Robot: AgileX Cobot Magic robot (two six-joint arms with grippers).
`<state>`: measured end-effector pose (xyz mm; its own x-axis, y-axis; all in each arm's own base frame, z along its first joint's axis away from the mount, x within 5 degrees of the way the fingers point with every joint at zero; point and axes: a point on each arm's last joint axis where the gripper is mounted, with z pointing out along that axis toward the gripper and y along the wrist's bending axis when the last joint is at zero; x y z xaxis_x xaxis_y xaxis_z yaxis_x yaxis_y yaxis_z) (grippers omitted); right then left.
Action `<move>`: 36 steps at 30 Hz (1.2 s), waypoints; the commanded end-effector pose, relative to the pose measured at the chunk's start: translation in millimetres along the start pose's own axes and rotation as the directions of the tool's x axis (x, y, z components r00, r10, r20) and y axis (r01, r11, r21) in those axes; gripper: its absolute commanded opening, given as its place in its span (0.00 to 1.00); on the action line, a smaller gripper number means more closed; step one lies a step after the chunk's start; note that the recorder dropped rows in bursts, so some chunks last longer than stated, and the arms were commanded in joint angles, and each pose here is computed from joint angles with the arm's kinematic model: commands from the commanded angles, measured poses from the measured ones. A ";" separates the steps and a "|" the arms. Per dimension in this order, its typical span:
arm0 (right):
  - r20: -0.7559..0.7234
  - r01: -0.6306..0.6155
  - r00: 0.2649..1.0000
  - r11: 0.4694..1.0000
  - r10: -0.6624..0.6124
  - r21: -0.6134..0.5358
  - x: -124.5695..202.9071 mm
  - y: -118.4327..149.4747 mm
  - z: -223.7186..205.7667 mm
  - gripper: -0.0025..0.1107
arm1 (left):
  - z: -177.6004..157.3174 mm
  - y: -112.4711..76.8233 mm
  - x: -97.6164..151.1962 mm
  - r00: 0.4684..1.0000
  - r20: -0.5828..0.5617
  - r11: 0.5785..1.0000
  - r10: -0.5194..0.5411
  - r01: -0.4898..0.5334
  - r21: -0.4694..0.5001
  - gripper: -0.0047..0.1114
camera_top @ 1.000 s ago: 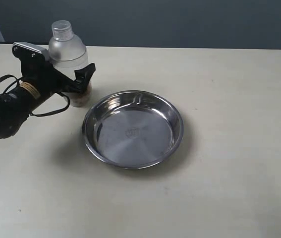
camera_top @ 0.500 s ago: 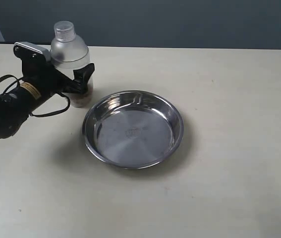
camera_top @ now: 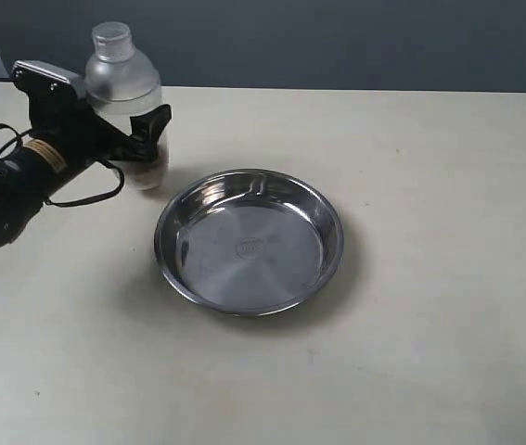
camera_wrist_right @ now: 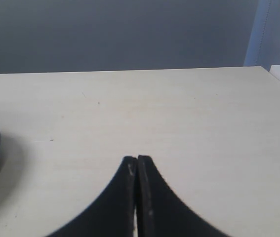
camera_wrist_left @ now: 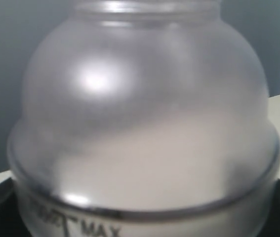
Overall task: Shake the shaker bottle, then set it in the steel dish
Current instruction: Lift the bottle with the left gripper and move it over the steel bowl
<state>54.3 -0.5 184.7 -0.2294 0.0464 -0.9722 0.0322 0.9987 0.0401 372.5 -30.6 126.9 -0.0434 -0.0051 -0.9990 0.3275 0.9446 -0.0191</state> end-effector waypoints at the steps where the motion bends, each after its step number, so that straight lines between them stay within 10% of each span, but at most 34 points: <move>1: 0.016 0.003 1.000 1.000 -0.003 0.007 -1.0 -0.5 -0.2 0.02 | -9.6 -0.4 -32.7 0.998 0.062 0.999 -0.028 0.030 -0.020 0.04; 19: 0.016 0.003 1.000 1.000 -0.003 0.007 -1.0 -0.5 -0.2 0.02 | -84.3 -43.1 -138.9 0.974 0.195 0.979 -0.112 0.075 0.189 0.04; 26: 0.016 0.003 1.000 1.000 -0.003 0.007 -1.0 -0.5 -0.2 0.02 | -95.3 -99.6 -111.5 0.994 -0.073 0.843 -0.086 0.111 0.526 0.04; 33: 0.016 0.003 1.000 1.000 -0.003 0.007 -1.0 -0.5 -0.2 0.02 | -107.5 -111.0 -163.3 0.974 0.187 0.842 -0.130 0.009 0.540 0.04; 36: 0.016 0.003 1.000 1.000 -0.003 0.007 -1.0 -0.5 -0.2 0.02 | -104.1 -109.0 -146.8 0.999 0.027 0.897 -0.022 0.008 0.442 0.04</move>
<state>54.3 -0.5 184.7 -0.2293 0.0485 -0.9721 0.0326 0.9986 0.0421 245.1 -98.1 284.5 0.0293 -0.0831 -0.9961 0.7546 0.6553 -0.0325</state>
